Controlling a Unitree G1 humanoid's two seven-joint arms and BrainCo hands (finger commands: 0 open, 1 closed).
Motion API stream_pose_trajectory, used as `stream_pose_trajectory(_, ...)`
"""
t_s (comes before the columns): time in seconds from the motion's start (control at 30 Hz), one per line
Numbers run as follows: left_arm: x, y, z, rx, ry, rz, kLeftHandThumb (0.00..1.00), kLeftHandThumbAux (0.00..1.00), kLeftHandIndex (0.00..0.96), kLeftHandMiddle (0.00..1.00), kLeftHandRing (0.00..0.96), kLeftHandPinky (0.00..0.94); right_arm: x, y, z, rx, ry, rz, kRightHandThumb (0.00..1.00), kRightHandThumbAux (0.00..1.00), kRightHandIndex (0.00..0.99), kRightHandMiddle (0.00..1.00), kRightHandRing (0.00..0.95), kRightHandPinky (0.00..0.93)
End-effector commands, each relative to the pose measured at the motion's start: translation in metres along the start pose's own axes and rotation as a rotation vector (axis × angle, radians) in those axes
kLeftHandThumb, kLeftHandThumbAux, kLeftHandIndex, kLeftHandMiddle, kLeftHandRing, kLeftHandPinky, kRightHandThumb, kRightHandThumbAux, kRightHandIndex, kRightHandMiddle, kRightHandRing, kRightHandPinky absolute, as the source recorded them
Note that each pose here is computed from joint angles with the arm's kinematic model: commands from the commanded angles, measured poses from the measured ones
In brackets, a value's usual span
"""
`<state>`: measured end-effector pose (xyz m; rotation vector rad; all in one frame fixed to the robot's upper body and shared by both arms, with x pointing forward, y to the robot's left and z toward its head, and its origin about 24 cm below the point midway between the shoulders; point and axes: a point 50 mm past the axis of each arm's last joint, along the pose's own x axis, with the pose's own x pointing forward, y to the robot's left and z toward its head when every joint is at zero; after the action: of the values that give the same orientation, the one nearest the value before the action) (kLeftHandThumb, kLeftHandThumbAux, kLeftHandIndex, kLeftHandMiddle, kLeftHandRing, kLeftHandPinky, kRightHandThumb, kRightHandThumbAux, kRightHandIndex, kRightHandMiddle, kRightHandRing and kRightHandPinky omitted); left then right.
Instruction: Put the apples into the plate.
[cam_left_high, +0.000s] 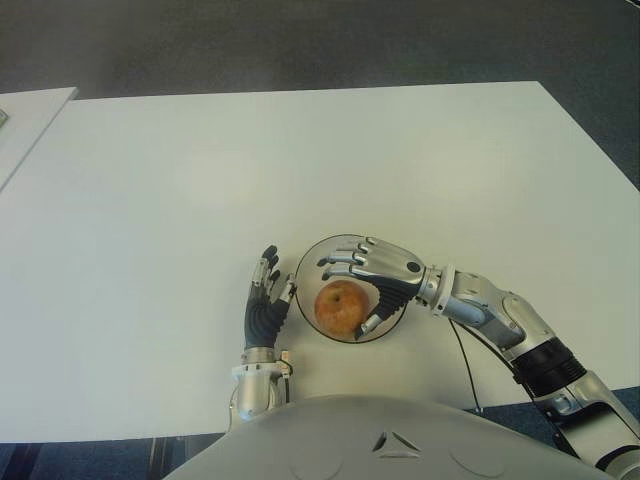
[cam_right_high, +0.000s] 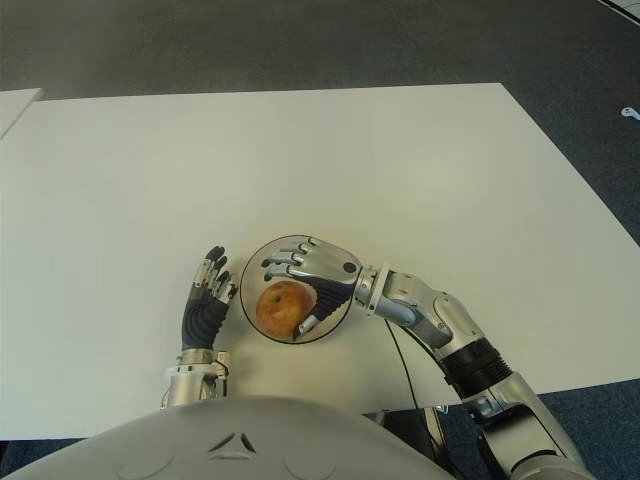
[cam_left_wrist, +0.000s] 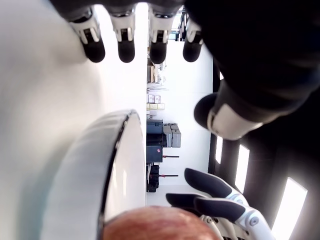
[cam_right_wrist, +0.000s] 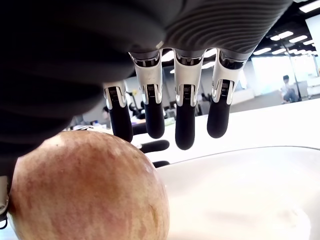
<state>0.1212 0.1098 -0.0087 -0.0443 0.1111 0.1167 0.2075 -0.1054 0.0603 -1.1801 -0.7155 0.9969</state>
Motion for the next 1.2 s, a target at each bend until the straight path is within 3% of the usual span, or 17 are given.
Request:
stream_pose_trajectory(0.03, -0.001, -0.013, -0.001, -0.051, 0.023, -0.008, 0.121, 0.613, 0.015, 0.013, 0.002, 0.013, 0.0, -0.001, -0.003, -0.01, 0.017, 0.005, 0.027, 0.487, 0.266, 0.353, 0.339, 0.317)
stream_pose_trajectory(0.3, -0.001, -0.012, -0.002, -0.044, 0.01, -0.005, 0.113, 0.626, 0.018, 0.015, 0.002, 0.014, 0.003, 0.0, -0.006, 0.006, 0.044, -0.016, 0.072, 0.497, 0.288, 0.371, 0.351, 0.332)
stream_pose_trajectory(0.43, -0.001, -0.013, -0.003, -0.051, 0.005, -0.003, 0.117, 0.63, 0.02, 0.022, 0.009, 0.025, 0.008, 0.007, -0.018, 0.095, 0.115, -0.034, 0.121, 0.496, 0.291, 0.382, 0.367, 0.35)
stream_pose_trajectory(0.57, -0.001, -0.014, -0.002, -0.072, -0.001, 0.005, 0.137, 0.632, 0.027, 0.039, 0.031, 0.065, 0.01, 0.01, -0.029, 0.178, 0.204, -0.061, 0.146, 0.494, 0.237, 0.324, 0.327, 0.322)
stream_pose_trajectory(0.77, -0.003, -0.017, -0.003, -0.108, 0.006, 0.026, 0.163, 0.614, 0.025, 0.043, 0.033, 0.04, 0.003, 0.012, -0.05, 0.465, 0.421, -0.256, 0.144, 0.472, 0.152, 0.219, 0.228, 0.224)
stream_pose_trajectory(0.87, -0.003, -0.018, -0.002, -0.12, 0.007, 0.034, 0.171, 0.604, 0.024, 0.042, 0.032, 0.038, 0.0, 0.01, -0.052, 0.525, 0.451, -0.302, 0.142, 0.463, 0.125, 0.191, 0.201, 0.201)
stream_pose_trajectory(0.97, -0.004, -0.021, 0.0, -0.158, 0.001, 0.054, 0.181, 0.591, 0.023, 0.043, 0.03, 0.038, -0.015, 0.002, -0.064, 0.589, 0.508, -0.348, 0.139, 0.452, 0.094, 0.16, 0.168, 0.161)
stream_pose_trajectory(1.2, -0.005, -0.024, -0.001, -0.172, 0.0, 0.071, 0.173, 0.587, 0.016, 0.047, 0.026, 0.044, -0.026, 0.004, -0.08, 0.915, 0.613, -0.54, 0.183, 0.522, 0.056, 0.134, 0.134, 0.13)
